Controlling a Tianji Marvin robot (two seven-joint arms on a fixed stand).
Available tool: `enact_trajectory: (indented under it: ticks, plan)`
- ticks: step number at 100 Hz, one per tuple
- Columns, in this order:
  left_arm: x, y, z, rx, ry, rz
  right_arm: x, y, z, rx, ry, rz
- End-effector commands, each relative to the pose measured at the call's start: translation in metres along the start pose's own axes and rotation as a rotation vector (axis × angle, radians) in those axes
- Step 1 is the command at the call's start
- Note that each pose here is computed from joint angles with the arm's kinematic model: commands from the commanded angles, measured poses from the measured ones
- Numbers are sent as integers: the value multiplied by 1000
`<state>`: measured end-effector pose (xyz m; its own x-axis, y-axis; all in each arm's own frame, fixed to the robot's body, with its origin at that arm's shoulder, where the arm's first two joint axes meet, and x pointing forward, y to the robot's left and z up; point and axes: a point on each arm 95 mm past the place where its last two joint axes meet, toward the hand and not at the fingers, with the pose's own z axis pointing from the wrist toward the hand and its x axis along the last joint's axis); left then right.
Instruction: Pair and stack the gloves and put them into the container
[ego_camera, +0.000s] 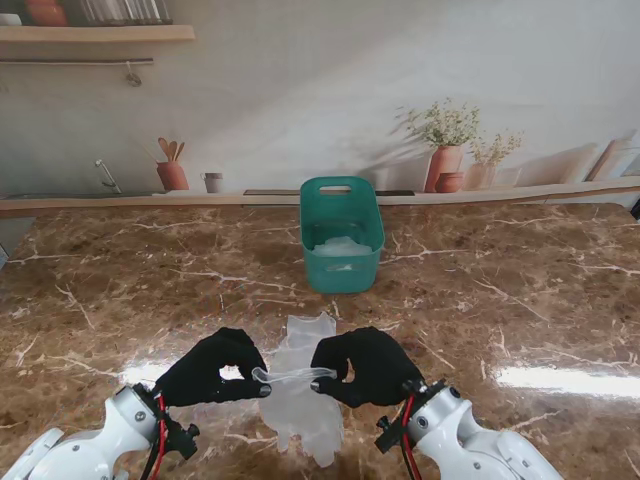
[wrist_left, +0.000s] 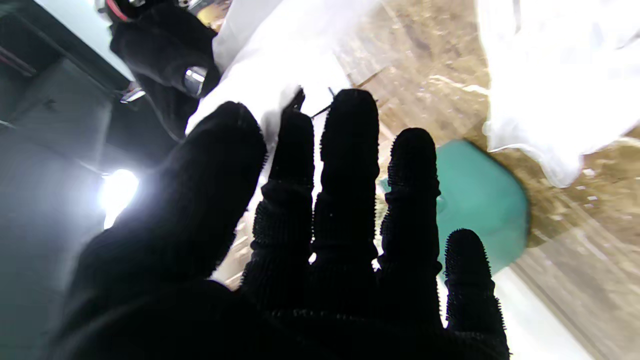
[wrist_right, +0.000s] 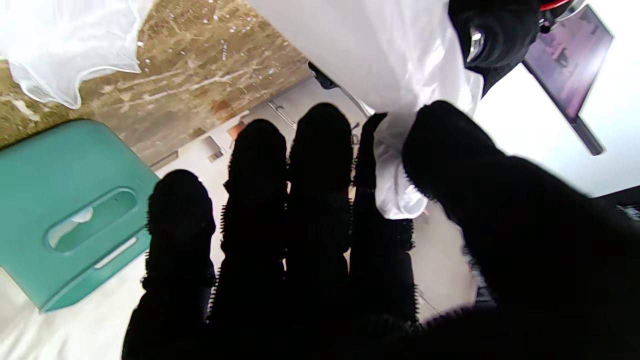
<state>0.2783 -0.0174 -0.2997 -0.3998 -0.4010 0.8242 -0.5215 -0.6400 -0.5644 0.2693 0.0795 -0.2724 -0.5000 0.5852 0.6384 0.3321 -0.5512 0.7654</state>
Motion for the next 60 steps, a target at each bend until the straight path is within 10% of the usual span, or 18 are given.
enact_trajectory:
  ticks: [1, 60]
  plan:
    - [-17, 0, 4, -1, -62, 5, -17, -5, 11, 32, -40, 12]
    - [-45, -24, 57, 51, -285, 181, -79, -22, 83, 70, -228, 84]
